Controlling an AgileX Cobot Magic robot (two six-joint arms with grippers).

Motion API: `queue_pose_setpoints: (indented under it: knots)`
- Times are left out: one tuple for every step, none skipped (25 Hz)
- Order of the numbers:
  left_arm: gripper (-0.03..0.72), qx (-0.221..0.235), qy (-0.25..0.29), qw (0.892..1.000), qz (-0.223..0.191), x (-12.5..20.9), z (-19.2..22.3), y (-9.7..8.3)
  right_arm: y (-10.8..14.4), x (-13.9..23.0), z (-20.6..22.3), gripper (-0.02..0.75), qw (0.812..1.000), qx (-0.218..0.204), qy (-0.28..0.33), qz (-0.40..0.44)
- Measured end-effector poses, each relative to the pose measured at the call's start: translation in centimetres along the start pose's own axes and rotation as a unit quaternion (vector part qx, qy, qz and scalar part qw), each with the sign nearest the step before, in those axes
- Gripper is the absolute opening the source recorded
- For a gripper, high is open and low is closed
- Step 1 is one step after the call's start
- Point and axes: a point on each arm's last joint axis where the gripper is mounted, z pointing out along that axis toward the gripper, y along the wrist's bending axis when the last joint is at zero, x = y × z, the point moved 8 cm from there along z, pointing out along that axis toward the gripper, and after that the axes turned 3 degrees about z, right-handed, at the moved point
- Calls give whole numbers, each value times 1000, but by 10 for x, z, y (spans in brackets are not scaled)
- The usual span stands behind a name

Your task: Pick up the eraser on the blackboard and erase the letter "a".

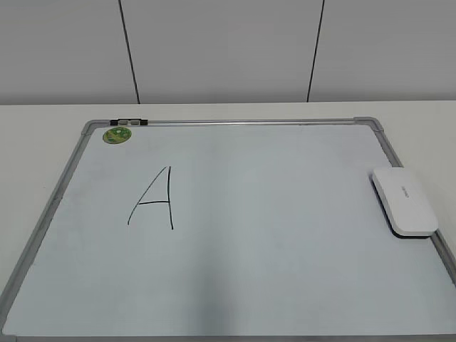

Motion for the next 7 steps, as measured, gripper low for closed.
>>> queue_pose_setpoints:
  knots:
    - [244,0,0,1000,0,0,0,0,0,0,0,501,1000,0,0,0]
    - [244,0,0,1000,0,0,0,0,0,0,0,501,1000,0,0,0]
    - [243,0,0,1000,0,0,0,0,0,0,0,501,1000,0,0,0]
    - [243,0,0,1000,0,0,0,0,0,0,0,501,1000,0,0,0]
    - [243,0,0,1000,0,0,0,0,0,0,0,501,1000,0,0,0]
    - [243,0,0,1000,0,0,0,0,0,0,0,501,1000,0,0,0]
    - [243,0,0,1000,0,0,0,0,0,0,0,501,1000,0,0,0]
